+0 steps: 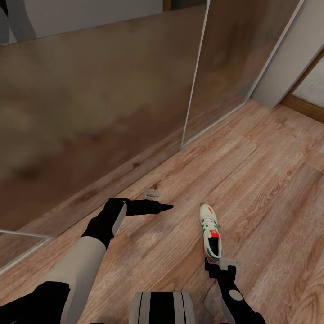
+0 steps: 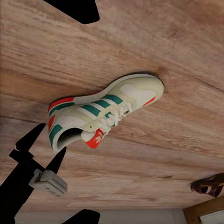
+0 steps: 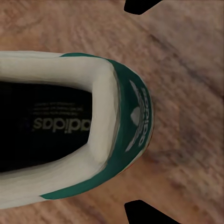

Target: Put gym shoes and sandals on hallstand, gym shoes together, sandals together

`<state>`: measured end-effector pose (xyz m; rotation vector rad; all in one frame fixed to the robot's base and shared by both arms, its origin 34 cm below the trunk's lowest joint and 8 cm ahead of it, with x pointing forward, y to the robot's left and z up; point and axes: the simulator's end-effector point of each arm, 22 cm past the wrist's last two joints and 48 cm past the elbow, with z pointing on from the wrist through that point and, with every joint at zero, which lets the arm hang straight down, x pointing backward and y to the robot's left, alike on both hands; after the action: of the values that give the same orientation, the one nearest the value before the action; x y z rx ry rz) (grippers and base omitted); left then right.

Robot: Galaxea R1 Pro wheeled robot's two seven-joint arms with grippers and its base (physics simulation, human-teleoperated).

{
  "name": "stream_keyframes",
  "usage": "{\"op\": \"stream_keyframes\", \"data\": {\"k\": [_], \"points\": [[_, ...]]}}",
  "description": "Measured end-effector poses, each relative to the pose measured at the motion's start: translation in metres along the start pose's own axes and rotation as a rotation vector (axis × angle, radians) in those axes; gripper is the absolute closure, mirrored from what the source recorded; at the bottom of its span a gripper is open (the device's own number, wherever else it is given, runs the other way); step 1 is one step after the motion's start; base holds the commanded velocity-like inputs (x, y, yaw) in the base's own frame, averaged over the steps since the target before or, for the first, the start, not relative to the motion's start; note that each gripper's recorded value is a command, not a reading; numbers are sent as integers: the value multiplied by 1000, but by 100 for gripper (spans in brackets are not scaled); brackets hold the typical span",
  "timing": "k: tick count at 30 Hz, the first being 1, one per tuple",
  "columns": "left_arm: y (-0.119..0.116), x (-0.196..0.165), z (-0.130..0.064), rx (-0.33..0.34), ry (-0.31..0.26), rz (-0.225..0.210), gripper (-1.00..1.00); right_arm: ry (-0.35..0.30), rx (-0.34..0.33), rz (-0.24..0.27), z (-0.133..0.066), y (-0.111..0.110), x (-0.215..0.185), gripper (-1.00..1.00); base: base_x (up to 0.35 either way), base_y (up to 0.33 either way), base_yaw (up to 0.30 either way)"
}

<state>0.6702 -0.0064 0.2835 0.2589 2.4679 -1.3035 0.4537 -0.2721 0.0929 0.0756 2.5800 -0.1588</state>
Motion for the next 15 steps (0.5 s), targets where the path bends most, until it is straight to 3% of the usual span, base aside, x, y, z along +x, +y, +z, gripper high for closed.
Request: {"op": "stream_keyframes", "data": {"k": [6, 15], "points": [[0, 0, 0, 0, 0, 0, -100, 0, 0, 0, 0, 0, 0, -100, 23, 0, 0], [0, 0, 0, 0, 0, 0, -100, -1, 1, 0, 0, 0, -1, -100, 115, 0, 0]]}}
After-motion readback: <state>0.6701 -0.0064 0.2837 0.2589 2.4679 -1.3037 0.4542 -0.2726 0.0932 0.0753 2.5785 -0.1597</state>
